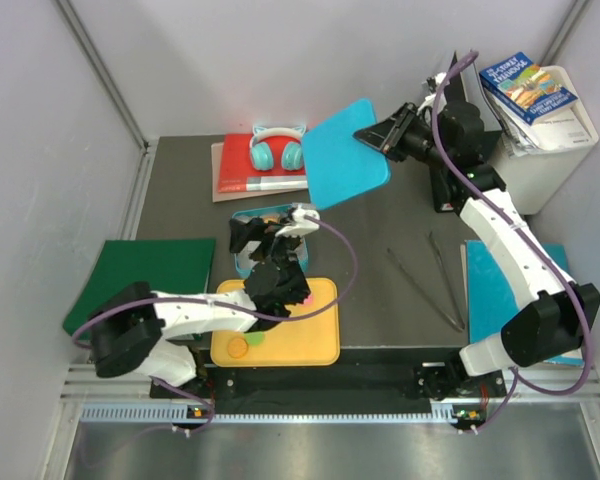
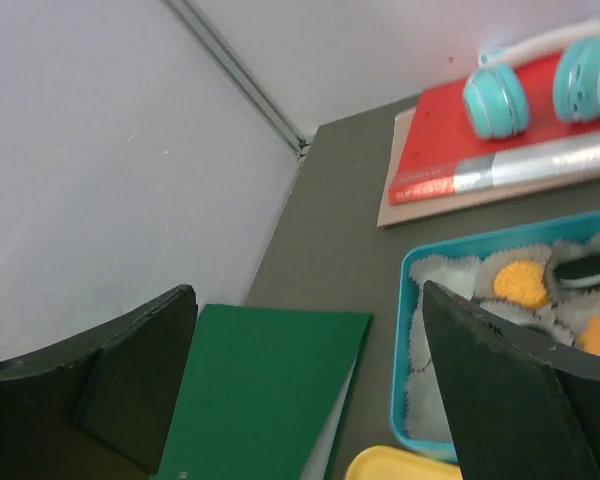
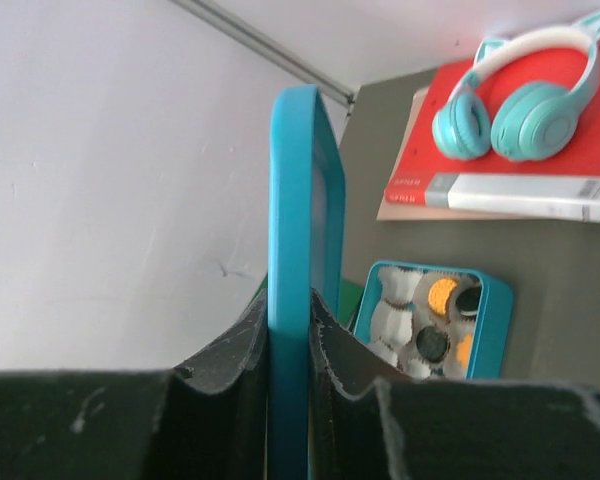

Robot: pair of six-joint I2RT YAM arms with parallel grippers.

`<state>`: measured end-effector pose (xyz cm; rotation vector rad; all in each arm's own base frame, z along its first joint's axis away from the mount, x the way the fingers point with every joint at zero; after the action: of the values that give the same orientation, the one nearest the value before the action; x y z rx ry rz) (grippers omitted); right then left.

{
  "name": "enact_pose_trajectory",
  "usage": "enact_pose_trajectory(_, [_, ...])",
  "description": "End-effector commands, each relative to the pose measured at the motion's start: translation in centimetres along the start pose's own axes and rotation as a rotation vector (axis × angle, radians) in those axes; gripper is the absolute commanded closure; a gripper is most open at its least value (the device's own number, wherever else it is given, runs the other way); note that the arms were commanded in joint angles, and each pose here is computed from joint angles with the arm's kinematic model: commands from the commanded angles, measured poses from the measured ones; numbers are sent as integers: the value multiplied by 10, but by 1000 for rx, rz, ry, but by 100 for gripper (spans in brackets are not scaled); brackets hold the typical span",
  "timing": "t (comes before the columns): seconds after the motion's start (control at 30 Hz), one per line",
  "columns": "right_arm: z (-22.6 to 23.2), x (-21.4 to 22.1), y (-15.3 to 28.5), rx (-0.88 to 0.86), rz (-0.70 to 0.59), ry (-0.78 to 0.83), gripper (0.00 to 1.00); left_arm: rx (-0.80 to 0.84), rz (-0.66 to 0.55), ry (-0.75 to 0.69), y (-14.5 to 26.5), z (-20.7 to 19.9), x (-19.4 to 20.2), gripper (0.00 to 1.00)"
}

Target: Pack the cookies

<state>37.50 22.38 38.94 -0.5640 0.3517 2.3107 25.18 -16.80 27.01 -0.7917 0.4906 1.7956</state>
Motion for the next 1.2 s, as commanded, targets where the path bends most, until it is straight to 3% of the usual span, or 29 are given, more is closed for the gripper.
enact_pose_trajectory(0.0, [56,-37,18,-133,-134,105,92,-80,101,375,-10,29,5,2])
enact_pose_trajectory(0.03, [58,-37,19,-140,-130,106,92,-70,96,367,-13,17,14,2])
enact_pose_trajectory(0.07, [60,-36,19,-146,-125,107,92,-28,79,498,-19,31,-7,2])
enact_pose_trajectory(0.1, [60,-35,19,-150,-120,108,92,-4,136,583,-40,35,2,2])
enact_pose_trajectory(0.13, [58,-32,19,-151,-104,106,92,163,261,705,-46,13,16,2])
enact_pose_trajectory(0.2, [55,-28,19,-152,-87,101,92,182,356,840,-84,21,31,2])
enact_pose_trajectory(0.23, [52,-22,17,-164,-65,97,92,317,375,918,-85,5,24,2])
enact_pose_trajectory(0.37, [32,-3,12,-168,4,72,92,464,443,1082,-99,-4,29,2])
enact_pose_trajectory(0.53, [6,25,4,-185,84,33,91,525,570,1269,-113,-13,58,2])
enact_pose_trajectory(0.73, [-11,75,-16,-199,187,52,92,450,742,1339,-101,-28,112,7])
enact_pose_trajectory(0.87, [-20,94,-31,-239,209,2,96,382,746,1359,-88,-23,137,38])
enact_pose_trajectory(0.9, [-23,96,-35,-247,212,-20,97,359,753,1358,-86,-22,141,60])
enact_pose_trajectory(1.0, [-31,102,-49,-315,211,-99,99,266,786,1345,-80,-16,158,93])
enact_pose_trajectory(1.17, [-53,112,-72,-396,209,-249,100,207,822,1312,-70,-15,178,99])
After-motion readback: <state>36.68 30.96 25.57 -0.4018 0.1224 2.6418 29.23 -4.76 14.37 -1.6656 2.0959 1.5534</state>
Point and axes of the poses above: each gripper's point midway between its finger pads, its own y axis back along the fingers, its own z axis along the line the jaws close on, x = y × z, the point moved 2 cm from there along y, back along the fingers, and after that the axes turned 8 degrees about -y, right-handed, at the moved point
